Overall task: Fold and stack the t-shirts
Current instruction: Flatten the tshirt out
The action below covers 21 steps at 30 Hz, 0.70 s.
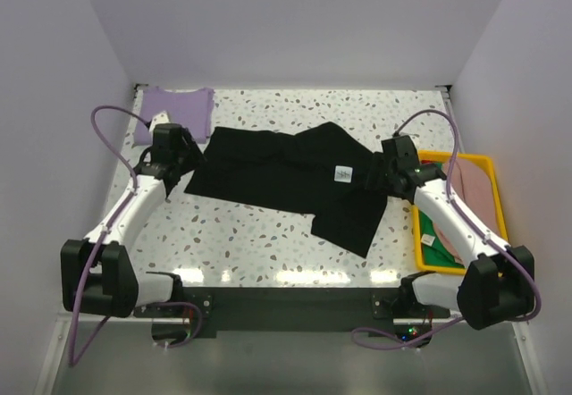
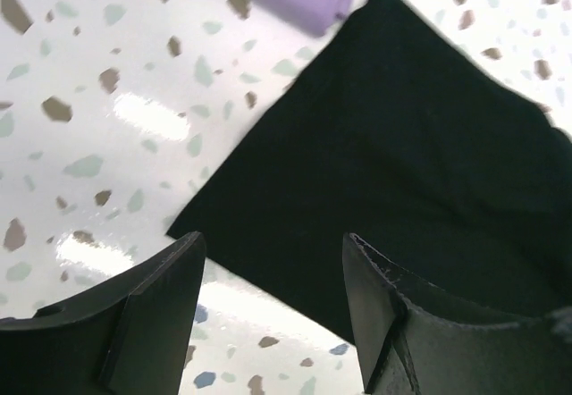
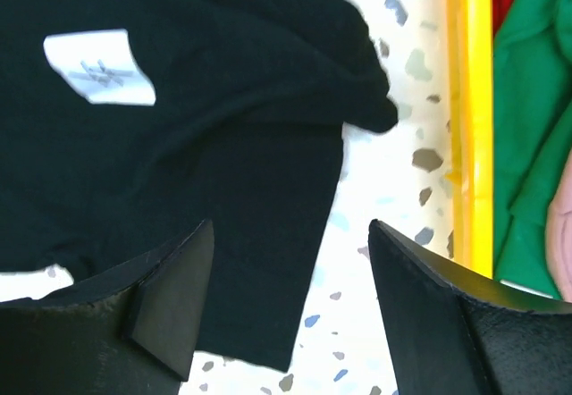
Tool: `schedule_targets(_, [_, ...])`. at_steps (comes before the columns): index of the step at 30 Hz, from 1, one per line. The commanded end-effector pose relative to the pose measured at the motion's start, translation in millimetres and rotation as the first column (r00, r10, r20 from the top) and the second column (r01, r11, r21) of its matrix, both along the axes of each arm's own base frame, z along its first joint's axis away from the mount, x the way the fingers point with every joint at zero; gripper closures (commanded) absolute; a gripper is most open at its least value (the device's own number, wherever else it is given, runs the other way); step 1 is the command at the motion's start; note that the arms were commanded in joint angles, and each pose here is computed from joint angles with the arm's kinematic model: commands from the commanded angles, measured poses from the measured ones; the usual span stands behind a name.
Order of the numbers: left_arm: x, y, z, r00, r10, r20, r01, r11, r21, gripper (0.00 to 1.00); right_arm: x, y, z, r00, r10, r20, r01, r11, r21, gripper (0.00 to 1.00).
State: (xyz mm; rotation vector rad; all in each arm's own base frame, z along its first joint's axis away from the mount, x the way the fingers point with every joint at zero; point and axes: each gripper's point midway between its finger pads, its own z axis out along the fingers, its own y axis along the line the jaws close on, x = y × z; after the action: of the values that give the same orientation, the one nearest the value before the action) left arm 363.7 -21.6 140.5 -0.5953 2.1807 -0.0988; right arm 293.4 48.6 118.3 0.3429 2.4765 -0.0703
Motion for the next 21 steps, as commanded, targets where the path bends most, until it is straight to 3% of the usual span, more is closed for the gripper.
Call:
schedule_targets(1, [-8.1,19.5,-17.1,0.993,0.119,-0.018,-0.12,0.993,-0.011,0.33,-3.8,8.3,10.9,0.998,0.004,0.069,-0.009,0.997,0.076,0.27])
schedule_targets(13, [-18.0,35.9,-93.9,0.95,0.231,-0.212,-0.234,0.972,0.012,0.35,-15.0,20.1,-13.7,0.999,0.013,0.032,-0.017,0.989,0.15,0.27])
schedule_targets(21, [-9.4,39.6,-115.6,0.936,0.245,-0.252,-0.242,0.969,0.043,0.38,-15.6,24.1,-36.1,1.0,0.007,-0.01,-0.006,0.986,0.169,0.26])
